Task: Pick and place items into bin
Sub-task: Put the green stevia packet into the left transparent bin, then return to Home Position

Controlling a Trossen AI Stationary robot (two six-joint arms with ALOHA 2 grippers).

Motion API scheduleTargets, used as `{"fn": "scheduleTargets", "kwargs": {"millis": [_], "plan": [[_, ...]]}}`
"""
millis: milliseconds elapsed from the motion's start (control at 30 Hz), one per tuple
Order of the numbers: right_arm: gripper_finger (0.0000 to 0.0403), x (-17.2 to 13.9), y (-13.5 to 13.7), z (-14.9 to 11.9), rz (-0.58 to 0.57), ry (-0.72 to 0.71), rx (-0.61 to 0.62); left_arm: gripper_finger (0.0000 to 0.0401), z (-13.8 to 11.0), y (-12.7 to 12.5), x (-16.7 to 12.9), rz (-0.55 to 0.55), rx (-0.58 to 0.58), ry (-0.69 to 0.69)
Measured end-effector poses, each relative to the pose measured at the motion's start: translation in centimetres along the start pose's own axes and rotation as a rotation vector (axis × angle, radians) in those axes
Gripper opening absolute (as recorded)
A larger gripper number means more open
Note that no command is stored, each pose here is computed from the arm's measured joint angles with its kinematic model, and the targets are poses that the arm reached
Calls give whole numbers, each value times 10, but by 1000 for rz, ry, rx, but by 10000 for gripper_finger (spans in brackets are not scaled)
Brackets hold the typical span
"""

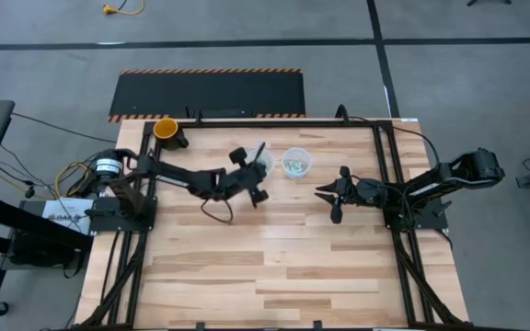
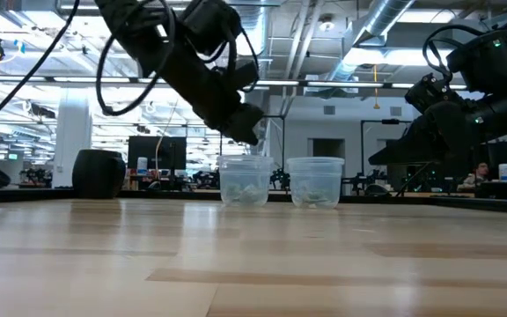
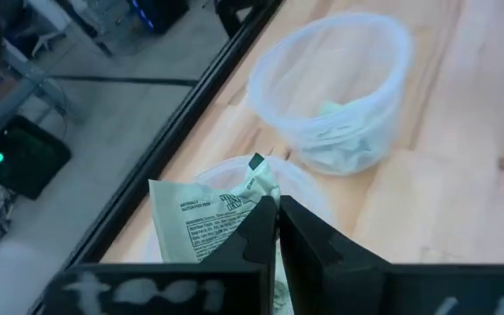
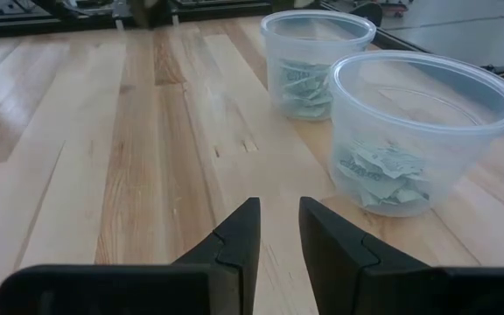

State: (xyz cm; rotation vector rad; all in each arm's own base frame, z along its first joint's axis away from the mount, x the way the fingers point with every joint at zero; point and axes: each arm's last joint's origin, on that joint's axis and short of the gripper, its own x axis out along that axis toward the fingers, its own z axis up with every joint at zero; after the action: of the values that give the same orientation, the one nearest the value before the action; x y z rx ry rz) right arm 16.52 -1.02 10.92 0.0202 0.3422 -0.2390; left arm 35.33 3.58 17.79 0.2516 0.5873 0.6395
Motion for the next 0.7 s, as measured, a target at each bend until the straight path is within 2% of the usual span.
{"fn": "scheduleTargets", "kwargs": {"millis": [167,367,700], "plan": [[75,0,0,0,0,0,0,0,-1,11,7,13,-37,10],[75,0,0,0,0,0,-5,10,1,12,8,17,-58,-13],[75,0,0,0,0,0,-7,77,2,11,7,10,-39,-17]]}}
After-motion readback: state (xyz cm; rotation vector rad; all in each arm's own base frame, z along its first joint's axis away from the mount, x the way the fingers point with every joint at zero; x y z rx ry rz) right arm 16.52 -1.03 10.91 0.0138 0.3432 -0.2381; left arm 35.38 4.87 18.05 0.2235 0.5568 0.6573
